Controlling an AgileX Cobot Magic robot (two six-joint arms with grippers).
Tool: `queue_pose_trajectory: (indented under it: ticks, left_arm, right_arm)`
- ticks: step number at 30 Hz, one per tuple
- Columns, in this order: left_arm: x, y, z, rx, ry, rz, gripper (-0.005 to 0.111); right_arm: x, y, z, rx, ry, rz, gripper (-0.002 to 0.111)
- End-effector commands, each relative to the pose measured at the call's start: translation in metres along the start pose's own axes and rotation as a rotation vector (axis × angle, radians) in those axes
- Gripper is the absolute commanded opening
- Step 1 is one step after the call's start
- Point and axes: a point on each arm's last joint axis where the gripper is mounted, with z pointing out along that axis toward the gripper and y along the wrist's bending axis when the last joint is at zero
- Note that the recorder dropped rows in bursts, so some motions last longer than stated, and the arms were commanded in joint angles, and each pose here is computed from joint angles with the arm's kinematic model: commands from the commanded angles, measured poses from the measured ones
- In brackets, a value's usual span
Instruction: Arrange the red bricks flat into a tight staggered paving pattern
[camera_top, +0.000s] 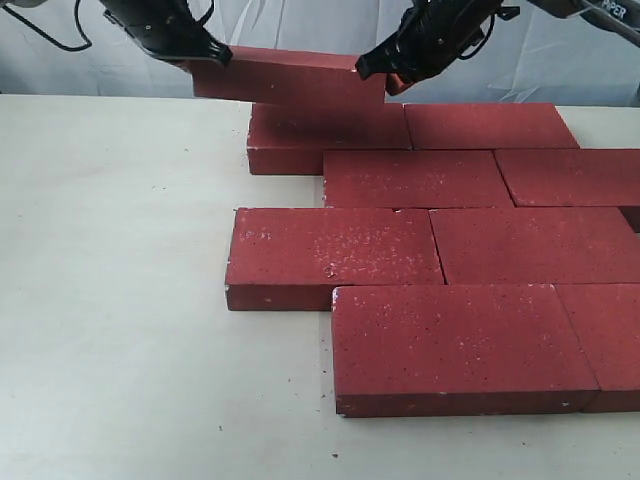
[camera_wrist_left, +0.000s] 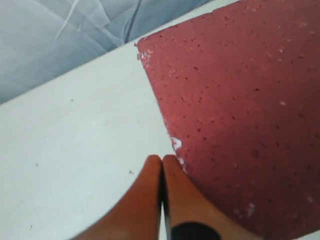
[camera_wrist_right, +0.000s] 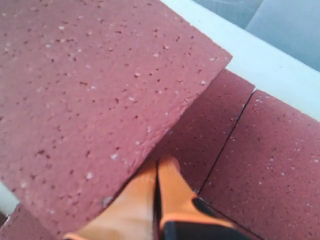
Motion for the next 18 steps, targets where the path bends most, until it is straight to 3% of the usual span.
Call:
queue_pose_trajectory:
  ticks: [1, 7, 18]
  left_arm:
    - [0.005, -0.003, -0.021, 0.045, 0.037, -0.056, 0.000]
    - [0.026, 0.005, -0.054, 0.010, 0.040, -0.085, 0.000]
    - [0.091, 0.010, -0.097, -0.096, -0.053, -0.152, 0.000]
  right_arm:
    - [-0.009, 0.026, -0.015, -0.059, -0.016, -0.026, -0.001]
    - [-0.012, 0.054, -0.026, -0.089, 0.008, -0.068, -0.001]
    - [-0.017, 0.139, -0.023, -0.160, -0.023, -0.162, -0.001]
